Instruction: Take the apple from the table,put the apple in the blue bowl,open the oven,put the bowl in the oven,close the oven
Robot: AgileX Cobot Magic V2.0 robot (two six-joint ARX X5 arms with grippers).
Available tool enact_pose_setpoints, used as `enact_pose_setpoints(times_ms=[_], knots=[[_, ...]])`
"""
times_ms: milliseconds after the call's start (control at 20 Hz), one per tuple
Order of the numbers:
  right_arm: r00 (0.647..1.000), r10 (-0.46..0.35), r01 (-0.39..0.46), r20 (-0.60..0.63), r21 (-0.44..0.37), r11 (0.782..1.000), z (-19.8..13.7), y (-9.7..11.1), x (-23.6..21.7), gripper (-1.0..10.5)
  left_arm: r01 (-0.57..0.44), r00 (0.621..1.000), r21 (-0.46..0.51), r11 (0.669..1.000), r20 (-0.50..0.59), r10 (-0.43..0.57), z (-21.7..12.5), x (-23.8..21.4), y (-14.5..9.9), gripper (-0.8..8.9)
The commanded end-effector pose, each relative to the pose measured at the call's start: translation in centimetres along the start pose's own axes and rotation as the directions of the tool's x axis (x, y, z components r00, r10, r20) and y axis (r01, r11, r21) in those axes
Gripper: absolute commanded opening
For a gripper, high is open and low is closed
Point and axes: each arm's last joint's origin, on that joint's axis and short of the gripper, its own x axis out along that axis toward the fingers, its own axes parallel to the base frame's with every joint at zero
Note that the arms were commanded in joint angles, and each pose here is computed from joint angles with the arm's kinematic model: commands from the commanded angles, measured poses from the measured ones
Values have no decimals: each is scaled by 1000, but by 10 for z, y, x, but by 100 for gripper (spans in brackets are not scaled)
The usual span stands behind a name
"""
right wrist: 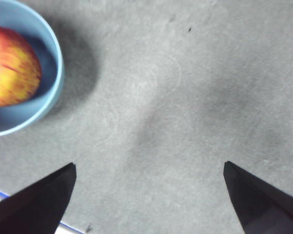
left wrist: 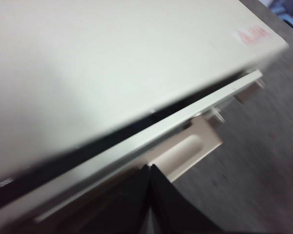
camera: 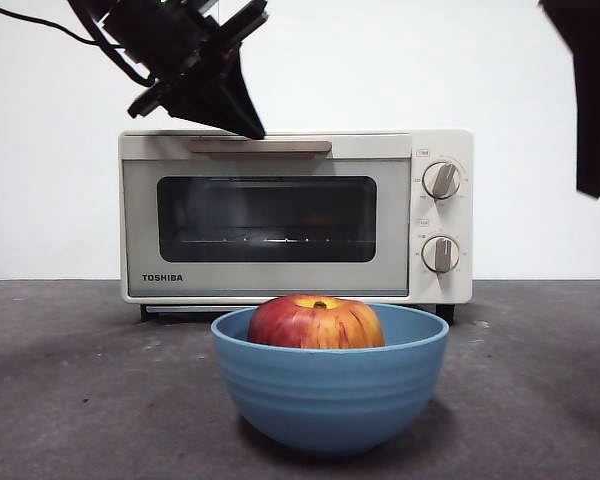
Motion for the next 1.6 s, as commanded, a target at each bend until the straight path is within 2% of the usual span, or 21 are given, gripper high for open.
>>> enact_pose_setpoints(times_ms=[50,250,500,700,950,1100,1300,1450,1600], knots=[[1000,17,-18,8,31,999,-2,0,-5,480,4,989,-12,1000,-147,-5,-20,18,-5,7],[999,44,-46,21,60,997,-7,-3,-12,480,27,972,-14,1000,-233,-30,-29,20,-19,7],[997,66,-70,49,92,993,-12,-7,-21,480,50,925,-23,998,-376,-55,-45,20,-35,7],[994,104,-108,45,106,988,-12,-7,-22,480,76,902,-11,997,-426,-73,-51,16,-49,7],[978,200,-206,62,136,969,-4,0,-19,479,92,933,11,996,-351,-83,-37,-10,-57,7],[970,230,-239,76,146,960,4,6,-12,449,77,965,18,997,-252,-70,-23,-43,-54,7],[962,274,-273,19,145,951,19,14,11,443,27,996,16,999,-91,-26,-9,-98,-44,7],[957,289,-282,-26,152,947,32,17,36,432,-32,999,-8,999,-14,32,-17,-135,-34,7],[956,285,-268,-77,179,947,42,10,62,410,-97,995,-43,994,21,98,-45,-161,-24,7]])
